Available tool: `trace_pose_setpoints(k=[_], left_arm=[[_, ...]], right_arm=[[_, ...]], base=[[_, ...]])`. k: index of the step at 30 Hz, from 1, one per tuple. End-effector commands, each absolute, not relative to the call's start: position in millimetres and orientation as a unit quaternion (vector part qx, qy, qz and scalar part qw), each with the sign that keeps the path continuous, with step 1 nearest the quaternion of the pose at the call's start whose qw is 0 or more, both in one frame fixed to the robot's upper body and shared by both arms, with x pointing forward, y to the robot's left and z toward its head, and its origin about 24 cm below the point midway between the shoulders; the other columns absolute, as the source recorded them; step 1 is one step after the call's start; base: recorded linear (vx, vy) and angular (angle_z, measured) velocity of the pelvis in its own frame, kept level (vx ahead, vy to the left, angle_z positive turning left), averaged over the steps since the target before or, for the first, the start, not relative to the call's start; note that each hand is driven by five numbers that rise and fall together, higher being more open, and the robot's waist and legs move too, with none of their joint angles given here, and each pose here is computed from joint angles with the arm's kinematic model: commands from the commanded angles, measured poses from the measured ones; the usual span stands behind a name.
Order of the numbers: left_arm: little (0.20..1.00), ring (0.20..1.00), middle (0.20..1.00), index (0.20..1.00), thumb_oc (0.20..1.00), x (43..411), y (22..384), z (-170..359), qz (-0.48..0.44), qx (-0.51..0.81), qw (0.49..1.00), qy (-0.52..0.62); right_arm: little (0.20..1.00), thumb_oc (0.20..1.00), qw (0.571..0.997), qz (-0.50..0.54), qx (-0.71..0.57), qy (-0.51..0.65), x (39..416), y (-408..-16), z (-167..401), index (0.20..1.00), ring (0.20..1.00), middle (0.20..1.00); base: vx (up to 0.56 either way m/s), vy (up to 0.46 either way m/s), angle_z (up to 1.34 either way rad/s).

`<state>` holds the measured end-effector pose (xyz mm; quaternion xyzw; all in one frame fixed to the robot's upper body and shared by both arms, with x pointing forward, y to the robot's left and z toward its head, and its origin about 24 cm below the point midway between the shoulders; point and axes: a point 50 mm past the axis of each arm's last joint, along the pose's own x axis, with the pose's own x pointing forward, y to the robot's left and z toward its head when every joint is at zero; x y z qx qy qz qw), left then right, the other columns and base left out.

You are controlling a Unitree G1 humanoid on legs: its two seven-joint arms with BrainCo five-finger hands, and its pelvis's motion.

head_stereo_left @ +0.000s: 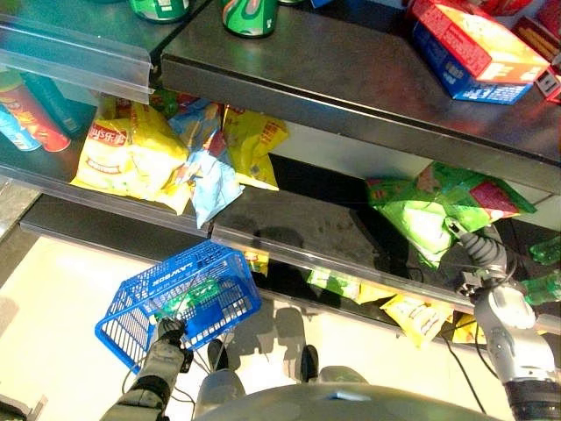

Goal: Pick up the snacks into the basket

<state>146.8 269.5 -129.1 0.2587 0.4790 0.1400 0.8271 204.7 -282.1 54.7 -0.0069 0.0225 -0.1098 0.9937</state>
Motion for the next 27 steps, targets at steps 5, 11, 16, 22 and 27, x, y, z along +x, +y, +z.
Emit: trace_pose_setpoints(k=[5,11,16,22,27], left_arm=[[0.200,0.200,0.200,0.200,0.200,126,268,-140,0.092,0.294,0.798,0.519],[0.200,0.200,0.200,0.200,0.200,128,273,-139,0.133,0.246,0.806,0.521],[0.200,0.200,0.200,0.200,0.200,150,276,-129,0.145,0.227,0.829,0.491],[0.200,0.200,0.200,0.200,0.200,172,276,-119,0.115,0.242,0.848,0.457],[0.200,0.200,0.200,0.200,0.200,194,264,-109,0.082,0.271,0.864,0.415]], right_arm=[[0.200,0.200,0.996,0.059,-0.051,-0.037,199,-246,82,0.200,0.200,0.200],[0.200,0.200,0.973,0.175,-0.122,0.082,171,-219,36,0.200,0.200,0.200],[0.200,0.200,0.950,0.224,-0.166,0.141,164,-217,17,0.200,0.200,0.200],[0.200,0.200,0.900,0.254,-0.268,0.230,149,-232,-15,0.200,0.200,0.200],[0.200,0.200,0.865,0.231,-0.369,0.250,159,-234,-41,0.200,0.200,0.200]], base=[[0.01,0.005,-0.04],[0.03,0.012,-0.11],[0.00,0.009,-0.12],[0.00,0.018,-0.06],[-0.02,0.012,-0.09]])
